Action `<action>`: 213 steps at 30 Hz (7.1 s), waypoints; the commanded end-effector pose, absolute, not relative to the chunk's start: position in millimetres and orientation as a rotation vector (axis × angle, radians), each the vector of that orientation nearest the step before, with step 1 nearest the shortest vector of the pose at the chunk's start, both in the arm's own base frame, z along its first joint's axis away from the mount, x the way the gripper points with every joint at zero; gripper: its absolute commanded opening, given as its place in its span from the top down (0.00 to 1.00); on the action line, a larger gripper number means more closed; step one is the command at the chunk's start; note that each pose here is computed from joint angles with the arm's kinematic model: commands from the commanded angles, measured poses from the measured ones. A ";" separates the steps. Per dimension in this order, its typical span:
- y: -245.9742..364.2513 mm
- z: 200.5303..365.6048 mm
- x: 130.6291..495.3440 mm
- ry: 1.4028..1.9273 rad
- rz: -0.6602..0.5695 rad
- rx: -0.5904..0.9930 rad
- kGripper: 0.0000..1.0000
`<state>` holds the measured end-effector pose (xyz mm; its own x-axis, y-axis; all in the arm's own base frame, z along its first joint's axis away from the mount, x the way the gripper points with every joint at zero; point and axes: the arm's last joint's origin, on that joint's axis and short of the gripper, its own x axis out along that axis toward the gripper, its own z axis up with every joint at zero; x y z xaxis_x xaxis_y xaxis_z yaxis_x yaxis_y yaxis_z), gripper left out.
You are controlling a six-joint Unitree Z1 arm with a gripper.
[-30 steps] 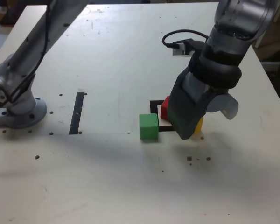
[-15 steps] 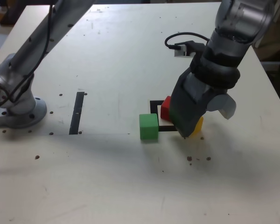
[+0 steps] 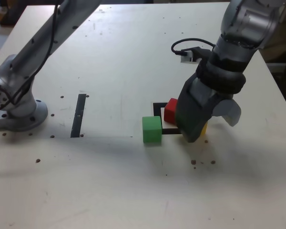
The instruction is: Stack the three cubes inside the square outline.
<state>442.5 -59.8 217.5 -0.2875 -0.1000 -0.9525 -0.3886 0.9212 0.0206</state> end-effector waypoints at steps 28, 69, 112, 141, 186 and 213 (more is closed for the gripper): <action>-55.0 214.9 441.9 1.859 0.261 -0.401 0.67; -65.9 288.0 368.8 1.822 -0.134 0.307 0.67; -51.1 256.2 395.3 1.865 -0.193 0.330 0.06; -77.4 296.7 336.1 1.804 -0.128 0.363 0.00; -98.0 205.3 325.0 1.875 -0.180 0.207 0.13; -96.7 199.1 325.1 1.864 -0.180 0.168 0.70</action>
<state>325.2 -97.4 199.8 -0.2925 0.0239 -0.9560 0.2094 0.9770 -0.0397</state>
